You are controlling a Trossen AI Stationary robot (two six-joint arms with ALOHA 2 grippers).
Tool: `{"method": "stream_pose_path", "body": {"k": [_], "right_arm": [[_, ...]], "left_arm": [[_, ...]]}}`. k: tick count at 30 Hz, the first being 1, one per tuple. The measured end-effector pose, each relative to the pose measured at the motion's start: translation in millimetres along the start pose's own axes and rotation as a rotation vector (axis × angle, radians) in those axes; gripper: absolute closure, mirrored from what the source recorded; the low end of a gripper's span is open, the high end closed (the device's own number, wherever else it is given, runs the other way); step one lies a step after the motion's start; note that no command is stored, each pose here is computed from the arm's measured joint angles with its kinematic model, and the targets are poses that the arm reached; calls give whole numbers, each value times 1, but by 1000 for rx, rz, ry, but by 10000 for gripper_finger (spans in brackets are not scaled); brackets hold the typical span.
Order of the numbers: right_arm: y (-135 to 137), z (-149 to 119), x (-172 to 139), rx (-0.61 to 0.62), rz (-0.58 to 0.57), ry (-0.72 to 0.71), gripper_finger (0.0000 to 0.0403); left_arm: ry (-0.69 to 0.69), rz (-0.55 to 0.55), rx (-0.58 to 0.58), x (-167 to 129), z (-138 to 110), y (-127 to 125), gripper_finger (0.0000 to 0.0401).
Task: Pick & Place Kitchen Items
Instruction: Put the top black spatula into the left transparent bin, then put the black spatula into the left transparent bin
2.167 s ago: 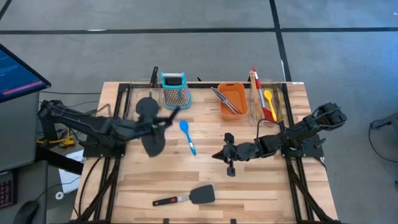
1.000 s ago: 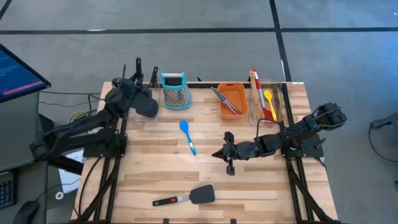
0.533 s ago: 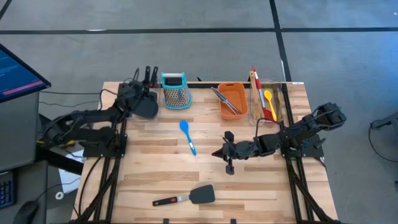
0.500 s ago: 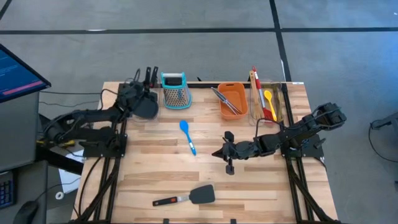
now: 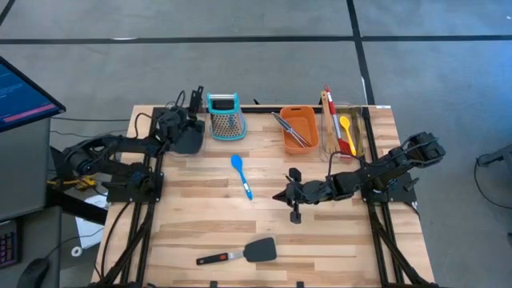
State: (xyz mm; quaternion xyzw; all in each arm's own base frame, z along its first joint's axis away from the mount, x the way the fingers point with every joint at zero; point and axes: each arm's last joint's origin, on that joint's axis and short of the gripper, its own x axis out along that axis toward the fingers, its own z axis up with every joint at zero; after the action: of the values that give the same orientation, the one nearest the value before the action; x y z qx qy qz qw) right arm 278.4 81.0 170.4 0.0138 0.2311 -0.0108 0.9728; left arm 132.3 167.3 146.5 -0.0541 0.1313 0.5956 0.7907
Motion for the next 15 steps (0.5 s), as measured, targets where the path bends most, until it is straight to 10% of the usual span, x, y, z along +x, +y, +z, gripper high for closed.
{"method": "stream_pose_path", "body": {"k": [8,15], "right_arm": [[0,0,0,0,3,1,403],[0,0,0,0,3,1,403]], "left_arm": [[-145,-16,-71,-9,21,3,183],[-356,-276,-123,-41,55,-1,200]]}}
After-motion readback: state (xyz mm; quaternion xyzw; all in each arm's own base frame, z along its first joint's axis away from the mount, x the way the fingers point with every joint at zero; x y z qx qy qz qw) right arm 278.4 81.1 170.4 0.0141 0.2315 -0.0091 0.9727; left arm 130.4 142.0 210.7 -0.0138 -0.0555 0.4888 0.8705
